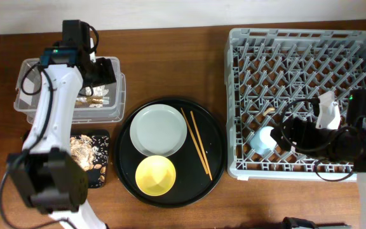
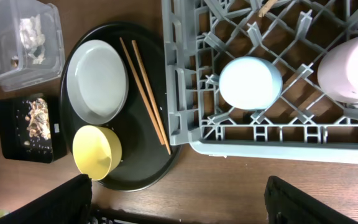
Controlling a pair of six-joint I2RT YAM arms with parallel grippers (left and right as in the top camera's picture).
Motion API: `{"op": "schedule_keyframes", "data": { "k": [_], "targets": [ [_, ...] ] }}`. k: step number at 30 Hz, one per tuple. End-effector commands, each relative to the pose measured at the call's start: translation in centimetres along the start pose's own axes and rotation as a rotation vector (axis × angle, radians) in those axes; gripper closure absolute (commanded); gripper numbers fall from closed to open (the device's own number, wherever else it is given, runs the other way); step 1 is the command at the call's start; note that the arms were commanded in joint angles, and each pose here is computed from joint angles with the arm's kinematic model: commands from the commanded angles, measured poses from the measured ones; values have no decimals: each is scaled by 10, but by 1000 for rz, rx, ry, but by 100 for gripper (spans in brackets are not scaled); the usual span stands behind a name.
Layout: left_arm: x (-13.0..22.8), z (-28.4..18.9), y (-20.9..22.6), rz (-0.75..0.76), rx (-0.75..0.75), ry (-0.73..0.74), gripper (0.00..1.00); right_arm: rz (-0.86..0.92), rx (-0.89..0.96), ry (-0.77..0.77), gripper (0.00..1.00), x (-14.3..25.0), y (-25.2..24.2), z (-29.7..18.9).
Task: Sort waste into correct bins and load items into the dishwasher rack
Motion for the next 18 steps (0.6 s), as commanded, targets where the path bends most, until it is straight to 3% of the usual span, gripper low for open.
{"op": "schedule_keyframes", "data": {
  "k": [1,2,3,6,8,10,18],
  "targets": [
    [15,-110,-31,127,94,-153,24,-13,39,-10,11,-1,-3,-2],
    [33,-139,-43,181,121,-170,25,-10,63,-8,11,0,-6,-2],
    [47,-160,-52,223,138,-189,25,-10,80,-10,1,0,-9,-2],
    [90,-213,-68,339,152,-256,25,-9,122,-14,1,-2,-14,-2],
    [120,-245,-73,416,198,-296,1,-6,123,-8,1,-3,-15,0],
    [139,-264,-74,460,245,-326,0,-2,124,0,1,-4,-16,2],
    [156,-281,-65,479,275,-348,0,26,133,67,1,-11,-23,17]
  ]
}}
Point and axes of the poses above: each gripper's point midway between its finger pads, its own z axis out along the fingers, its own y axis along the line the jaws close on, x = y × z, the point moved 4 cm from there along -z, back along the fingers, and after that the axes turned 2 degrees about z, right-handed, at the moved point
